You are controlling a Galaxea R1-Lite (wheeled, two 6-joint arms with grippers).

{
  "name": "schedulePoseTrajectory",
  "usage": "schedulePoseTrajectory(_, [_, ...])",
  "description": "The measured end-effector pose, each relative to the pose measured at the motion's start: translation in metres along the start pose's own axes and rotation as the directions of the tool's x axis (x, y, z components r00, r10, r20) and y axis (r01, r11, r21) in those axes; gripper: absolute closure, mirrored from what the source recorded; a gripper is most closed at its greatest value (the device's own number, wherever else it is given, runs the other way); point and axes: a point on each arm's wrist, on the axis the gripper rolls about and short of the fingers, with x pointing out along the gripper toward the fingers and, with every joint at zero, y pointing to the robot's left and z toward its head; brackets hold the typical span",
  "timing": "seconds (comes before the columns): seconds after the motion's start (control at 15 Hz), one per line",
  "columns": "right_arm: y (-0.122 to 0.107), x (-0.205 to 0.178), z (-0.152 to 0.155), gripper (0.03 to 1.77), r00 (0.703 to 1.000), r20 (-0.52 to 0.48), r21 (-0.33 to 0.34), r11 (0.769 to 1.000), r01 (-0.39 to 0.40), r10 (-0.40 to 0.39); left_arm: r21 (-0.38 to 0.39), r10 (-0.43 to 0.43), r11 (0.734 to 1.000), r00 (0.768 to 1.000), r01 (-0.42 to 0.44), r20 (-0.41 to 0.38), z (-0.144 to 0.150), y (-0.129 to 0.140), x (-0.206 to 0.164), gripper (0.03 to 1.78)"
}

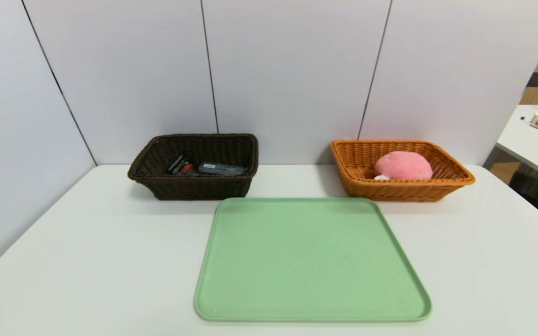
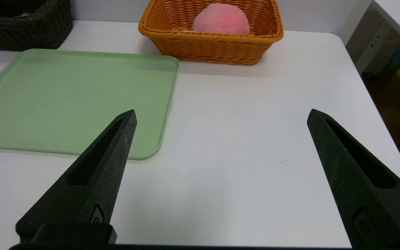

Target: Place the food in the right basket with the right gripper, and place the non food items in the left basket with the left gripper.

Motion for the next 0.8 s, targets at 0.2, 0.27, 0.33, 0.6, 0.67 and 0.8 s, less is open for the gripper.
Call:
schedulePoseTrajectory(0.2, [0.002, -0.003, -0.008, 0.11, 1.000, 0.004, 0.007, 1.000, -0.002, 0.002, 0.003, -0.016, 1.000, 1.000, 0.016, -0.014, -0.002, 0.001, -0.001, 0.12])
schedulePoseTrajectory(0.27, [0.003, -0.003, -0.010, 0.11, 1.000, 0.004, 0.010, 1.000, -0.002, 0.002, 0.005, -0.023, 1.000, 0.999, 0.023, -0.029, -0.005, 0.001, -0.001, 0.12])
schedulePoseTrajectory(0.33, [0.003, -0.004, -0.013, 0.11, 1.000, 0.006, 0.011, 1.000, -0.007, 0.007, 0.006, -0.031, 1.000, 0.999, 0.031, -0.037, -0.008, 0.001, -0.003, 0.12])
schedulePoseTrajectory(0.6, [0.004, -0.006, -0.024, 0.11, 1.000, 0.008, 0.010, 1.000, -0.009, 0.009, 0.003, -0.041, 0.999, 0.998, 0.041, -0.045, -0.025, 0.000, -0.005, 0.12])
schedulePoseTrajectory(0.67, [0.004, -0.007, -0.027, 0.11, 1.000, 0.008, 0.009, 1.000, -0.010, 0.010, -0.001, -0.039, 0.999, 0.998, 0.039, -0.050, -0.029, -0.001, -0.004, 0.12])
schedulePoseTrajectory(0.8, [0.004, -0.009, -0.034, 0.11, 1.000, 0.011, 0.006, 1.000, -0.013, 0.013, -0.002, -0.036, 0.999, 0.998, 0.036, -0.047, -0.037, -0.002, 0.002, 0.12])
